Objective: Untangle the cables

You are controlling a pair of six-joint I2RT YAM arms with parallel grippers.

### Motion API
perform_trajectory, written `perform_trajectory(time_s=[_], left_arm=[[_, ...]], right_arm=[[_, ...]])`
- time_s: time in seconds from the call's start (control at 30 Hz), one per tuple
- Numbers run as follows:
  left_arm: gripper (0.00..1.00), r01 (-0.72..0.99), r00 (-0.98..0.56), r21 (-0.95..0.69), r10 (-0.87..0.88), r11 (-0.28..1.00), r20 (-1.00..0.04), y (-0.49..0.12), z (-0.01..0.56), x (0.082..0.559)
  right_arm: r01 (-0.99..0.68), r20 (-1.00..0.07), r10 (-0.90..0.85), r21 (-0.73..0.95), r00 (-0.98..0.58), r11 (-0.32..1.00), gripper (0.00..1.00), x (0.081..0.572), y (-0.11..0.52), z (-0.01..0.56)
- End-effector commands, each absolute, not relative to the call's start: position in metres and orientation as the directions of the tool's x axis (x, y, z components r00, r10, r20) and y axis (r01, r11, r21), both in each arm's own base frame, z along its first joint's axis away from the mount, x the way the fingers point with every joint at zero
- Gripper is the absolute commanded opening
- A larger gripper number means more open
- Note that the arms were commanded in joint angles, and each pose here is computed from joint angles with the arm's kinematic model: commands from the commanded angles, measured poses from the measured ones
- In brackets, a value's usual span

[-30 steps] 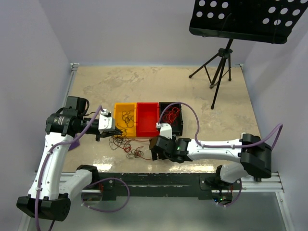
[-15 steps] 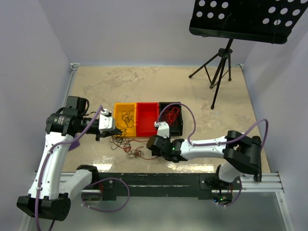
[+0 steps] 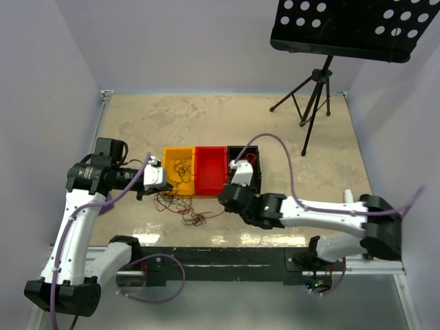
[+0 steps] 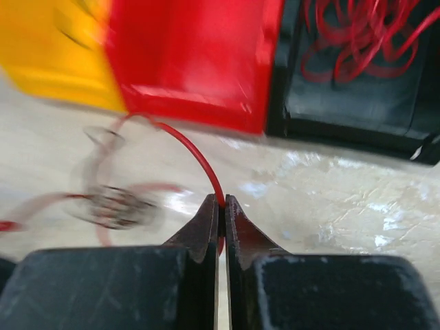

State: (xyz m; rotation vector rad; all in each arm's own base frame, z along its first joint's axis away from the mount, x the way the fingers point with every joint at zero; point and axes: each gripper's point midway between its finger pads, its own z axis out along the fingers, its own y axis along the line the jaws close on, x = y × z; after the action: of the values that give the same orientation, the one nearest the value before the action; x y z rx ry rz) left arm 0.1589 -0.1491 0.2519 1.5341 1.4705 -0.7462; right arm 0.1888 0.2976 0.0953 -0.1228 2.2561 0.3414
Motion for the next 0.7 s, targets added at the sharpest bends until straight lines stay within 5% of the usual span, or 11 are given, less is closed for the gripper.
perform_trajectory(time_s=[0.0,0.23,0.67], left_arm=[[0.00,0.972,0.134,0.215,0.524,0.096,-0.841,-0.140,0.234,0.169],[0.00,0.963,0.142,0.255,0.639,0.088,-0.756,-0.119,0.196,0.164],[0.00,0.951,0.193,0.310,0.786,-0.003,-0.587,-0.085,0.147,0.141]], right_arm=[[-0.195,-0.831,0.307,0.434,-0.464,0.880,0.00,0.205,0.283,0.261],[-0.230,-0.812,0.490,0.567,-0.317,0.791,0.00,0.198,0.227,0.405],[-0.244,-0.734,0.671,0.674,-0.108,0.698,0.00,0.189,0.141,0.534]])
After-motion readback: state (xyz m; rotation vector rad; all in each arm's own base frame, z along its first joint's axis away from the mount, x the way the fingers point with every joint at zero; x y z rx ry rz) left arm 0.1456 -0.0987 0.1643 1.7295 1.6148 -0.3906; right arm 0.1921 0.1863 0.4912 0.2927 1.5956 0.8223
